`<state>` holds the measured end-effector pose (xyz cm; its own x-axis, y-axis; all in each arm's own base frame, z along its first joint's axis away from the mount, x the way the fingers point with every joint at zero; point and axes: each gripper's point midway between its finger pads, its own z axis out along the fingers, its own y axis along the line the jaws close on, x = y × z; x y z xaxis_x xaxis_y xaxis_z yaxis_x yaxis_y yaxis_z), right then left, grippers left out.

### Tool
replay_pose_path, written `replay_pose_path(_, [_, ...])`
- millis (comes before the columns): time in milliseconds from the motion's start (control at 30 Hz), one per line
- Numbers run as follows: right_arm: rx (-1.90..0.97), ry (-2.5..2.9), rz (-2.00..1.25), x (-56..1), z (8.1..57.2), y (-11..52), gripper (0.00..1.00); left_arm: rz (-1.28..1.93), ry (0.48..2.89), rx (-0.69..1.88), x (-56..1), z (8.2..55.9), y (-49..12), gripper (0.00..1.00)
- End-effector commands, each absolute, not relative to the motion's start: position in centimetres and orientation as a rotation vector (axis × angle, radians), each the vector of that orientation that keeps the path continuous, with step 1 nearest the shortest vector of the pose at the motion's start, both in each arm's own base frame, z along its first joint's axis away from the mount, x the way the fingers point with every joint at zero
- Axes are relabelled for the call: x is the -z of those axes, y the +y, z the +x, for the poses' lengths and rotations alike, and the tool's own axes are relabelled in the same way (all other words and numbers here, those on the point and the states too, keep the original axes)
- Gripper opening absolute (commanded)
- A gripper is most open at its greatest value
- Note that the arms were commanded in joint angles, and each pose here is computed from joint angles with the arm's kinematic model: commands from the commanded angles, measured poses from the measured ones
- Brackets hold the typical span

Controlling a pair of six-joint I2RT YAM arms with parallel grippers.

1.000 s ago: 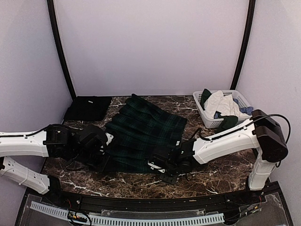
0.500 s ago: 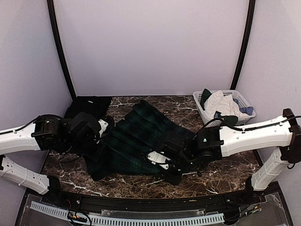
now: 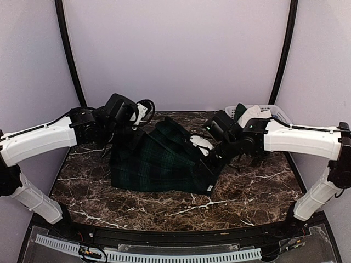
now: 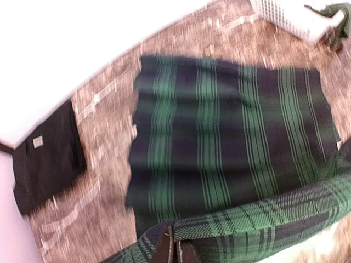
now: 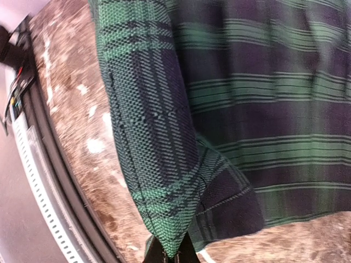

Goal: Fold and stack the mixed laundry pile
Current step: Fold the flattened skirt at the center of the board.

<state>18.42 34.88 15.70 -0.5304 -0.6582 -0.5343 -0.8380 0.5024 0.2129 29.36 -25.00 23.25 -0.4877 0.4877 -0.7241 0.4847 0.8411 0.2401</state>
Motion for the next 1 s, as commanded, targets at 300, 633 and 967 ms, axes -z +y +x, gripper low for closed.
replay_pose_path(300, [-0.553, 2.467, -0.878, -14.5, 30.6, 28.8, 0.0, 0.916, 1.778, 0.069, -26.6, 44.1, -38.0, 0.0])
replay_pose_path(633, [-0.336, 2.64, -0.806, -5.0, 36.9, 27.0, 0.0, 0.847, 1.898, 0.063, -18.2, 50.5, -38.7, 0.23])
replay_pose_path(967, [-0.241, 2.679, -0.792, -3.8, 38.0, 26.4, 0.14, 0.649, 2.071, 0.009, -19.6, 48.5, -33.1, 0.65])
